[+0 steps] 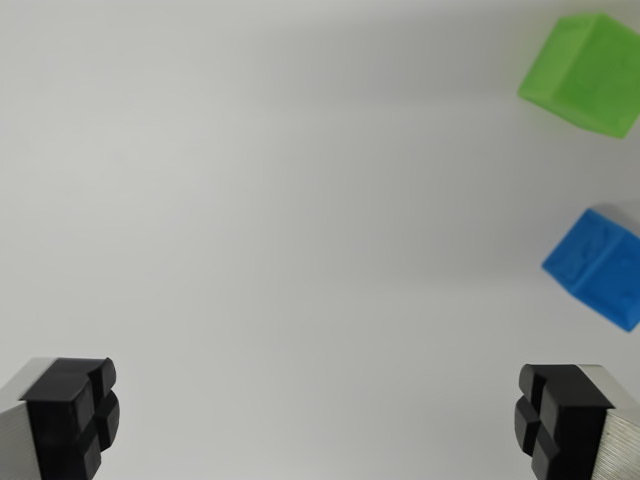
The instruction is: Stack cube
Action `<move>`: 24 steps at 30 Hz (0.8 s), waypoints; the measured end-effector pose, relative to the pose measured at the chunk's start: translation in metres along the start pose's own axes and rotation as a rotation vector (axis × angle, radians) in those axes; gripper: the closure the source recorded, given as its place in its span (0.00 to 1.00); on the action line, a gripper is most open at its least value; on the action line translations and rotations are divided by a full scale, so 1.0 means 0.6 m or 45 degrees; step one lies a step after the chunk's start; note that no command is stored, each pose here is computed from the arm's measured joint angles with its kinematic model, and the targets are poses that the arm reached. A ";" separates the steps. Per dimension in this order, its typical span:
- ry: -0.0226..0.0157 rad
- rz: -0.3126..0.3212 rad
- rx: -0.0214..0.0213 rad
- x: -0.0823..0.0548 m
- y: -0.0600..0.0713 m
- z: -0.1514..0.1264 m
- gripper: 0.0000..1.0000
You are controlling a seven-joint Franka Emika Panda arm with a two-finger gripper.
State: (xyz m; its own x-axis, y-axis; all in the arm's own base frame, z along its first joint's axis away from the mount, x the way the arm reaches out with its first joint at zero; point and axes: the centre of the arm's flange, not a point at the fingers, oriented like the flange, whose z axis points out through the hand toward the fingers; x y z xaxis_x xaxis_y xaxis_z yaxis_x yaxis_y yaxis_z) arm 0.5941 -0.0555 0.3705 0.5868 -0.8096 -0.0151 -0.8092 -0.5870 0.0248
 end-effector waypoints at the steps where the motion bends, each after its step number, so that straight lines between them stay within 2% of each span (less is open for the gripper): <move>1: -0.0001 0.006 -0.0002 0.003 0.001 0.003 0.00; 24: 0.0025 0.173 0.0077 0.086 0.035 0.086 0.00</move>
State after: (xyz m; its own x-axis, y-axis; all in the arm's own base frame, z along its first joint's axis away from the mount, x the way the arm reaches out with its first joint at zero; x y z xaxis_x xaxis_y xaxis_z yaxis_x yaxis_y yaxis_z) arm 0.6057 -0.1097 0.3190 0.4717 -0.8817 -0.0100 -0.8814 -0.4718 0.0204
